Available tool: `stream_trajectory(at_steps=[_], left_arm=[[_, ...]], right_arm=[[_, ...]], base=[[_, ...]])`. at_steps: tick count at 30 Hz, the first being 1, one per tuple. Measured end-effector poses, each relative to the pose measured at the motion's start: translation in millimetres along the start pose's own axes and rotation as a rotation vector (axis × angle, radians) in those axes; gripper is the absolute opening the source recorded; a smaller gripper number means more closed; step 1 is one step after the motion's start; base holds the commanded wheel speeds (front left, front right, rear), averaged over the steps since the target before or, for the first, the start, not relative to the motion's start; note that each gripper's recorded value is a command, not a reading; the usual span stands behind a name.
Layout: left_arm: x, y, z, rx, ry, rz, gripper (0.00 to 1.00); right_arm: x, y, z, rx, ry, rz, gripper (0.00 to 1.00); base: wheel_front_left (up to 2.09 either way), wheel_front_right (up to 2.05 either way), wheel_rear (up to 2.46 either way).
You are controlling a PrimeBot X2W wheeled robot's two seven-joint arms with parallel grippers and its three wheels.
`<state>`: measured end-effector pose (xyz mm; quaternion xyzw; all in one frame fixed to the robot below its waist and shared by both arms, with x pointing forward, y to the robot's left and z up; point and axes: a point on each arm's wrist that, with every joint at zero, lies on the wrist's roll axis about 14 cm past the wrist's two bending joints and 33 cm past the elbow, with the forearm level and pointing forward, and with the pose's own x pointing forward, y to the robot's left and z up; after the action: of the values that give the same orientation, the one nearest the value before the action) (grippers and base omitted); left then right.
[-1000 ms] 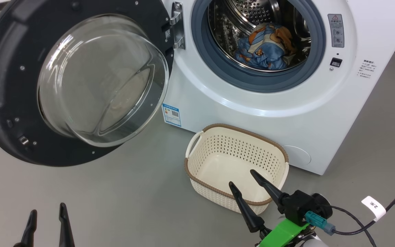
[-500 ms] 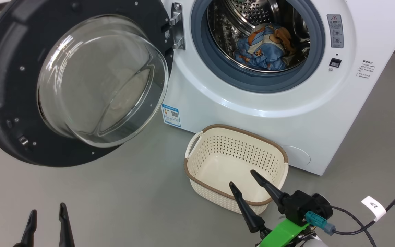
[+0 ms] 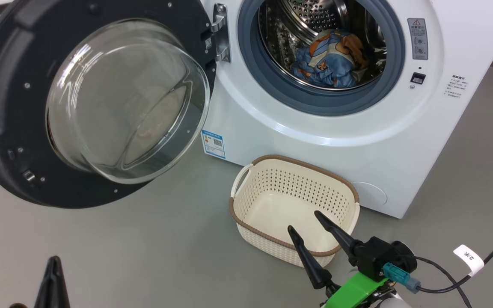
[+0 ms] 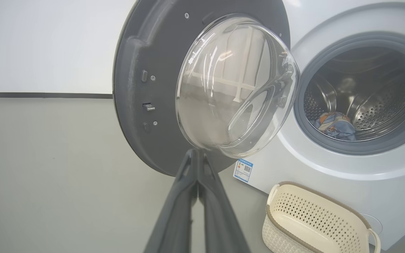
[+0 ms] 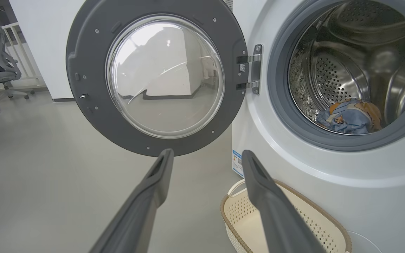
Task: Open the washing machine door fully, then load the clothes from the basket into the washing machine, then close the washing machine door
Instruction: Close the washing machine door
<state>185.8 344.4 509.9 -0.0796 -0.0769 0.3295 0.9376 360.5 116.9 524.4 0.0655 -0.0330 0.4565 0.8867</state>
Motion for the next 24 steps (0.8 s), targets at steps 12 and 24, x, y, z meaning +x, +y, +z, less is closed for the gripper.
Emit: stream_trajectory(at_steps=[12, 24], left_arm=[[15.2, 43.6, 35.4, -0.019, -0.102, 0.132, 0.0], [82.6, 114.7, 130.6, 0.023, -0.334, 0.248, 0.0]], right_arm=[[1.2, -14.5, -17.3, -0.015, 0.031, -0.016, 1.0], [-9.8, -50.6, -51.4, -0.04, 0.105, -0.057, 1.0]], base=[[0.0, 0.0, 0.0], [0.0, 0.0, 0.0]])
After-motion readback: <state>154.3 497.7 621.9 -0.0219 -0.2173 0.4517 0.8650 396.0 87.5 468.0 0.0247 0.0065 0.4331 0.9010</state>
